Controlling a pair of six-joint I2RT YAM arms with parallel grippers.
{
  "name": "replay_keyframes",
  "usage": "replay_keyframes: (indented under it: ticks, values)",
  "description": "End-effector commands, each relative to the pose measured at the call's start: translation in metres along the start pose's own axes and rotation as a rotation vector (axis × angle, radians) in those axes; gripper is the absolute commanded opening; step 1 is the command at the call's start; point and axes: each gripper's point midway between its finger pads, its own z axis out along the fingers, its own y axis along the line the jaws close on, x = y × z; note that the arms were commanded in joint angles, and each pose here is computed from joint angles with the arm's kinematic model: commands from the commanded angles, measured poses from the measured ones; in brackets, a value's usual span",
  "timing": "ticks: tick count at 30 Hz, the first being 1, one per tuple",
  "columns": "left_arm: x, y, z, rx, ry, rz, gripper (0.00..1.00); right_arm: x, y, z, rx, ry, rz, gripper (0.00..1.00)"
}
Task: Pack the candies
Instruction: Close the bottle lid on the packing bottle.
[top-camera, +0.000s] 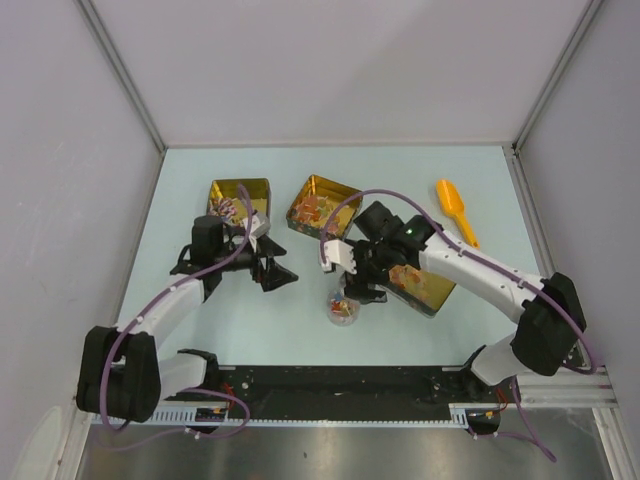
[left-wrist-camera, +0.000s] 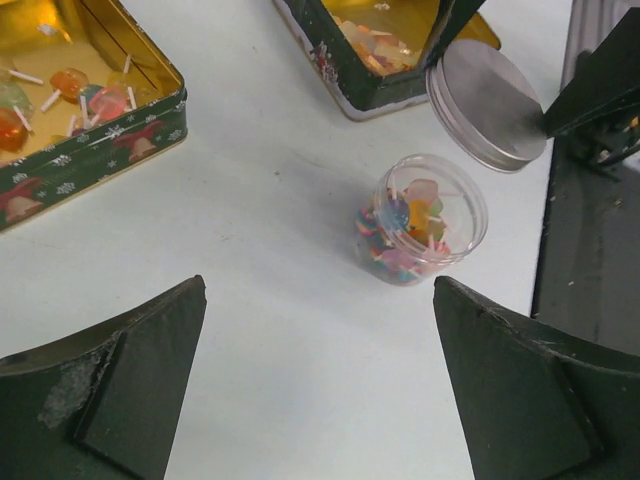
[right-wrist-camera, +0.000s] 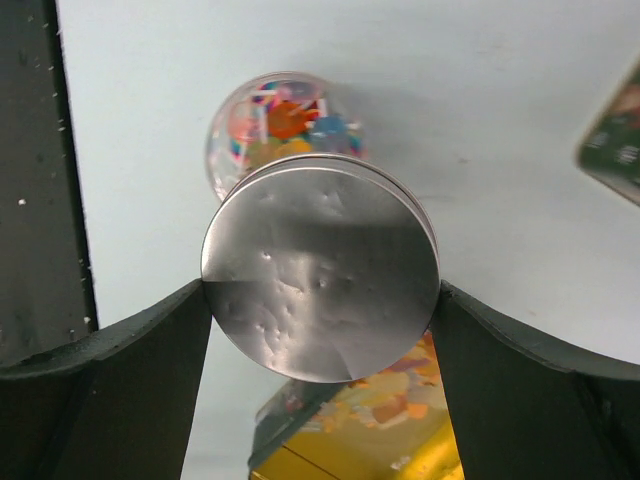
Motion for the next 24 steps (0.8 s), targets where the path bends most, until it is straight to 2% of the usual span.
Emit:
replay_keyframes:
  ticks: [1, 7, 10, 13, 18, 24]
  values:
    - [-0.011, 0.003, -0.003, -0.005, -0.050, 0.302, 1.00, 0.004, 0.016, 0.018, -0.059, 0.032, -0.023, 0.72]
    - [-0.007, -0.008, -0.002, 0.012, -0.068, 0.376, 1.00, -0.001, 0.015, 0.039, -0.072, 0.030, -0.020, 0.72]
    - [-0.003, -0.018, 0.005, 0.025, -0.056, 0.358, 1.00, -0.001, 0.018, 0.045, -0.087, 0.029, -0.016, 0.72]
    - [-0.002, -0.030, 0.013, 0.048, -0.066, 0.275, 1.00, -0.001, 0.018, 0.053, -0.101, 0.026, 0.001, 0.73]
    - [-0.003, -0.047, 0.027, 0.116, -0.085, 0.275, 1.00, -0.004, 0.017, 0.064, -0.106, 0.022, 0.000, 0.73]
    - [0.016, -0.062, 0.036, 0.170, -0.078, 0.288, 1.00, -0.003, 0.019, 0.074, -0.122, 0.025, 0.016, 0.73]
